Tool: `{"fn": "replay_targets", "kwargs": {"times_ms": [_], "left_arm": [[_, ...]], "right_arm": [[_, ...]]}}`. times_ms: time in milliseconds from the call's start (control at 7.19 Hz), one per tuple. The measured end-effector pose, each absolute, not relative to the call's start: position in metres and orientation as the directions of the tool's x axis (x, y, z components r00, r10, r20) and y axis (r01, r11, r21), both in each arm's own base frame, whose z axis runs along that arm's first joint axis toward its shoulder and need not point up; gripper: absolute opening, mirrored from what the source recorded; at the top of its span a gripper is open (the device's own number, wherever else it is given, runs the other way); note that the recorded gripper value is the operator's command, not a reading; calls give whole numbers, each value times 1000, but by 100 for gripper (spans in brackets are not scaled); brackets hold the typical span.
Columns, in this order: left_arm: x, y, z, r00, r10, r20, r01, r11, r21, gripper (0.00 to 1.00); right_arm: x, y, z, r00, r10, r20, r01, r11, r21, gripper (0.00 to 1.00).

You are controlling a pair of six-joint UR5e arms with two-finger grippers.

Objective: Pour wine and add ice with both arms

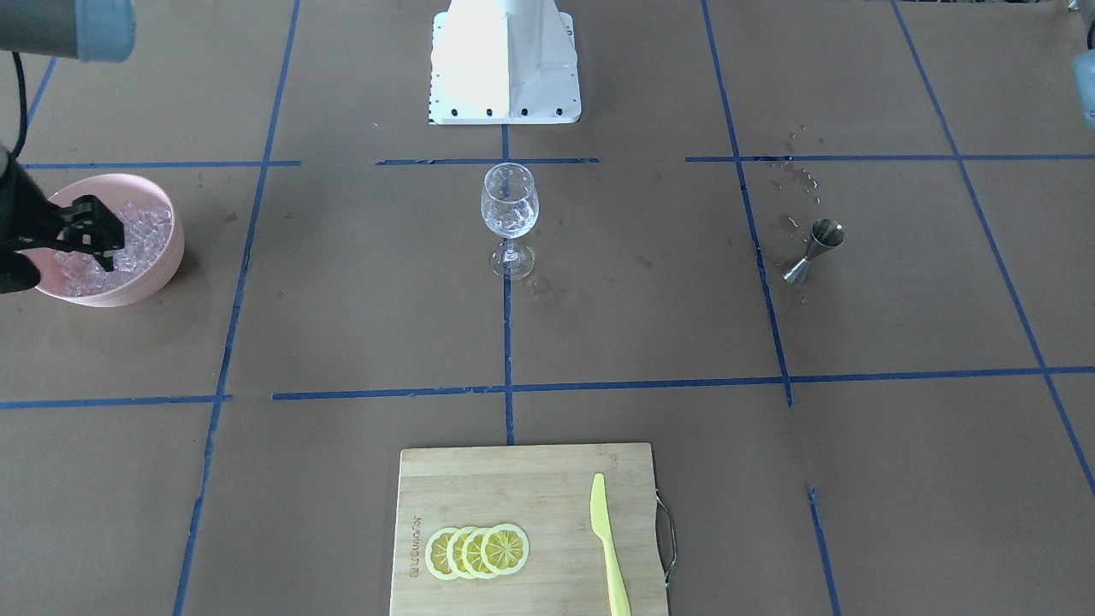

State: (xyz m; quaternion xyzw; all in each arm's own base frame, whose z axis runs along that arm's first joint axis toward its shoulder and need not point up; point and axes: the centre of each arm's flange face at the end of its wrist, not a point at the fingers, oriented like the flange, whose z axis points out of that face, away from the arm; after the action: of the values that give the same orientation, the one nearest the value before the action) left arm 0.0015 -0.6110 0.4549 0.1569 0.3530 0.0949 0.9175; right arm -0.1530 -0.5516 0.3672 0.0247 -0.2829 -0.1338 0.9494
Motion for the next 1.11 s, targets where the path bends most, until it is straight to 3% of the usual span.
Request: {"fn": "replay_targets", "kwargs": {"times_ms": [417, 1113], "left_arm": [[-32, -567, 553, 716, 317, -622, -151, 940, 306, 100], [-45, -521, 620, 716, 283, -639, -175, 958, 229, 100]], "right_arm": [[-31, -586, 470, 766, -326, 554, 326, 940, 103, 100], [42, -534, 602, 697, -217, 684, 201, 974, 105, 100]]}}
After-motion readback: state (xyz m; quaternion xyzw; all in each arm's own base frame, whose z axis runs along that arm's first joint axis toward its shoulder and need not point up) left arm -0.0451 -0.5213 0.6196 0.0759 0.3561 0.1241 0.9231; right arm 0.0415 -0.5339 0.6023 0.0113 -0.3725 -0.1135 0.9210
